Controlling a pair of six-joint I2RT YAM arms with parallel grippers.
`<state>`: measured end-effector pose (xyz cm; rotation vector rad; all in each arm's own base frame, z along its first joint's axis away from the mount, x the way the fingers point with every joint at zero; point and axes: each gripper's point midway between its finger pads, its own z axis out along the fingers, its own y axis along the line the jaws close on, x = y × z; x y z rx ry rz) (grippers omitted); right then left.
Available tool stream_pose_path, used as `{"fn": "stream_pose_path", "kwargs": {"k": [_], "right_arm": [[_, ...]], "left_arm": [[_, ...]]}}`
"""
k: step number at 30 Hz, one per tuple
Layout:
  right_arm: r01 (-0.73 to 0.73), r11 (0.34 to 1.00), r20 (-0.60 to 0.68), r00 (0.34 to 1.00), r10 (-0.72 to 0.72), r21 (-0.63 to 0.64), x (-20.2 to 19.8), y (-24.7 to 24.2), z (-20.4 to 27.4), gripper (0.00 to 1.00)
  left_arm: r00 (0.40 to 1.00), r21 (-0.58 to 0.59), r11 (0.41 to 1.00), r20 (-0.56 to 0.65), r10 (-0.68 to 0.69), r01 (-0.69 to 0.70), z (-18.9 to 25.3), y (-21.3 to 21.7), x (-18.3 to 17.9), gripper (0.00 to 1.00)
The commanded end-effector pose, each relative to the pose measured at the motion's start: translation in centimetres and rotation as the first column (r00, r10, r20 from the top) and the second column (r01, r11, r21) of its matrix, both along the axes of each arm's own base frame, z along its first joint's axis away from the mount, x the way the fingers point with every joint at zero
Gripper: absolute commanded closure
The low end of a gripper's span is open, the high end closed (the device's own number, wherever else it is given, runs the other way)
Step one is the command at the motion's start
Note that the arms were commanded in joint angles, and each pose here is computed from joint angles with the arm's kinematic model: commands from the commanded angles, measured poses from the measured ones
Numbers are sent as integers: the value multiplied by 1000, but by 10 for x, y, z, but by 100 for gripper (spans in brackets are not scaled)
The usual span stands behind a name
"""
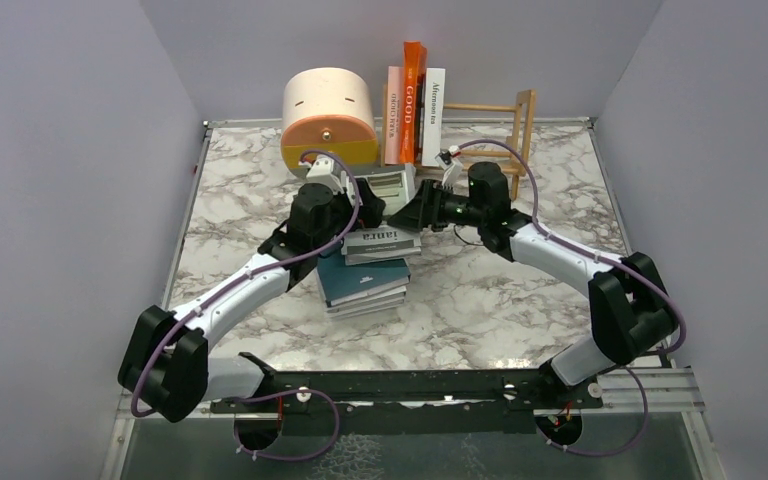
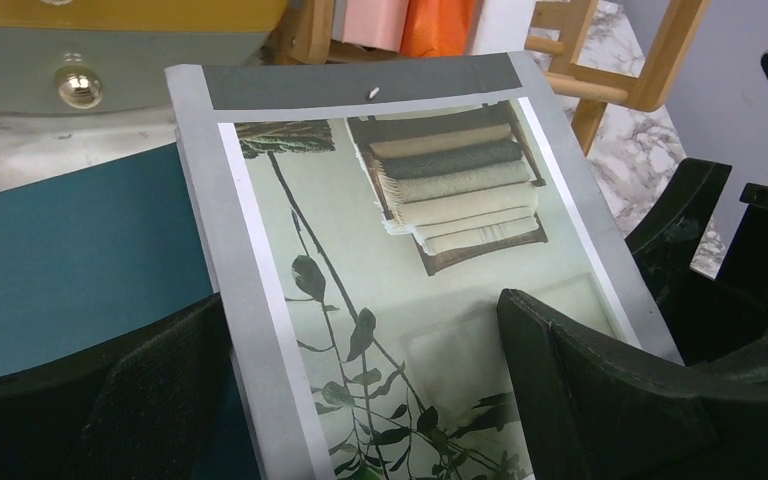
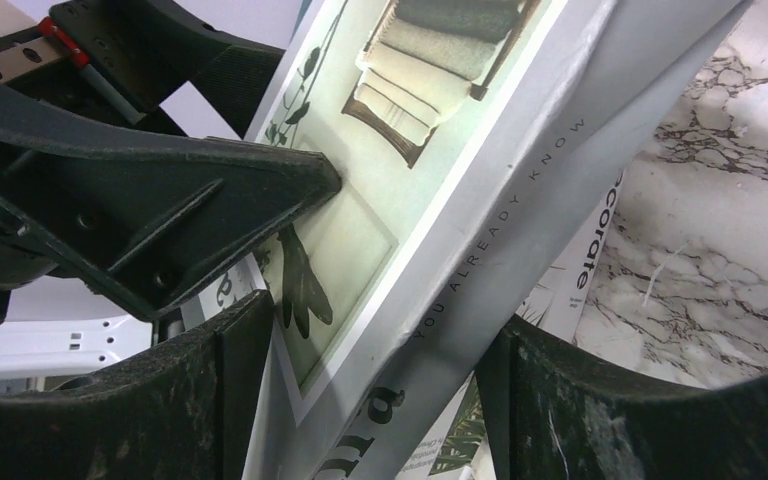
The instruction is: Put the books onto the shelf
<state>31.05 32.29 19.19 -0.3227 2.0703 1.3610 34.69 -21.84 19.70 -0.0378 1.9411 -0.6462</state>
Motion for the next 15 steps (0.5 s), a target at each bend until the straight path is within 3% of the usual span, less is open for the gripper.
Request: {"fn": "stream_pose_path", "kwargs": {"k": [1, 15], "right_arm": [[-31, 998, 82, 996, 27, 45, -6, 0, 26, 33], [-31, 996, 89, 996, 23, 82, -6, -12, 40, 41]], "left_arm": [[993, -76, 991, 31, -110, 112, 19, -37, -4, 1], [980, -93, 982, 122, -155, 167, 43, -67, -2, 1]]}}
